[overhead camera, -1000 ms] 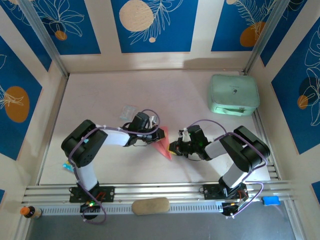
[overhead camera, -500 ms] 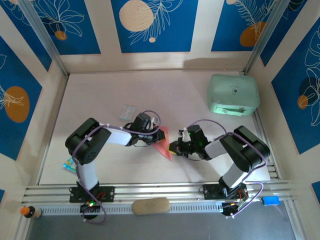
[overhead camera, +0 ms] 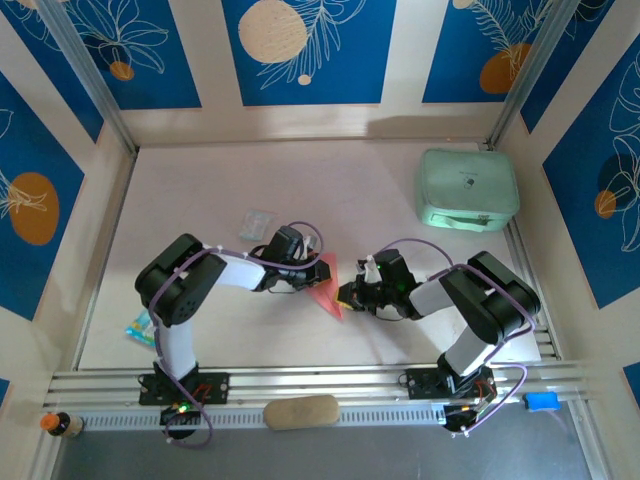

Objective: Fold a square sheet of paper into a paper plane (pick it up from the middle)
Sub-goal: Fourth fold the wing at the center of the table.

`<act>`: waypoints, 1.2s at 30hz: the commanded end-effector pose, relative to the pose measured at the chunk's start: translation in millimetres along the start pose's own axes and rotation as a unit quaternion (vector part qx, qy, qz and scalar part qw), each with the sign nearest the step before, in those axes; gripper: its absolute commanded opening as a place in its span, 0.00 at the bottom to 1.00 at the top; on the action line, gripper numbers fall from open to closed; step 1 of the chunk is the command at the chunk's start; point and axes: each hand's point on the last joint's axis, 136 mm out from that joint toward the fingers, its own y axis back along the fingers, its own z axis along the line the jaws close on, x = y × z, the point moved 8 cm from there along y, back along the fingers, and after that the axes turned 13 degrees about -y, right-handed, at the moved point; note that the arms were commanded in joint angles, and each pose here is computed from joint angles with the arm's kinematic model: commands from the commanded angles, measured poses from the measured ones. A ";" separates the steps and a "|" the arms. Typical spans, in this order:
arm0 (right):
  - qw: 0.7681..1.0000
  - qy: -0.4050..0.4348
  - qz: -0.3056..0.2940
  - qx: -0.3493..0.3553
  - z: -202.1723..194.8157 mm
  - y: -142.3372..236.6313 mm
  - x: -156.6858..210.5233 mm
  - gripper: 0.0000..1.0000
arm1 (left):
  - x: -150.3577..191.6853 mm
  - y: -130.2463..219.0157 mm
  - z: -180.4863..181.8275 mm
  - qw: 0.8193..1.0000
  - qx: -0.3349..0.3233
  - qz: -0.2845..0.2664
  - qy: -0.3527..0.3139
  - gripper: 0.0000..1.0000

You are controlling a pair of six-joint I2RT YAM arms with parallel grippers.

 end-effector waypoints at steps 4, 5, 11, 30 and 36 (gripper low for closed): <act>0.997 -0.042 0.012 0.062 -20.0 -2.4 4.8 0.05 | 11.7 -7.9 14.1 0.999 -0.023 0.034 0.010 0.07; 0.997 -0.037 0.012 0.061 -17.1 -1.9 5.0 0.07 | 12.3 -8.1 14.8 0.999 -0.023 0.036 0.011 0.07; 0.996 0.005 0.020 0.085 -1.9 4.1 14.9 0.18 | 16.6 -8.5 19.1 0.999 -0.028 0.041 0.015 0.06; 0.993 -0.003 0.039 0.114 -17.1 12.6 31.9 0.14 | 19.0 -9.2 22.5 0.998 -0.028 0.042 0.022 0.06; 0.993 0.002 0.051 0.108 -15.5 18.8 38.6 0.11 | 20.3 -9.1 24.7 0.998 -0.031 0.041 0.025 0.06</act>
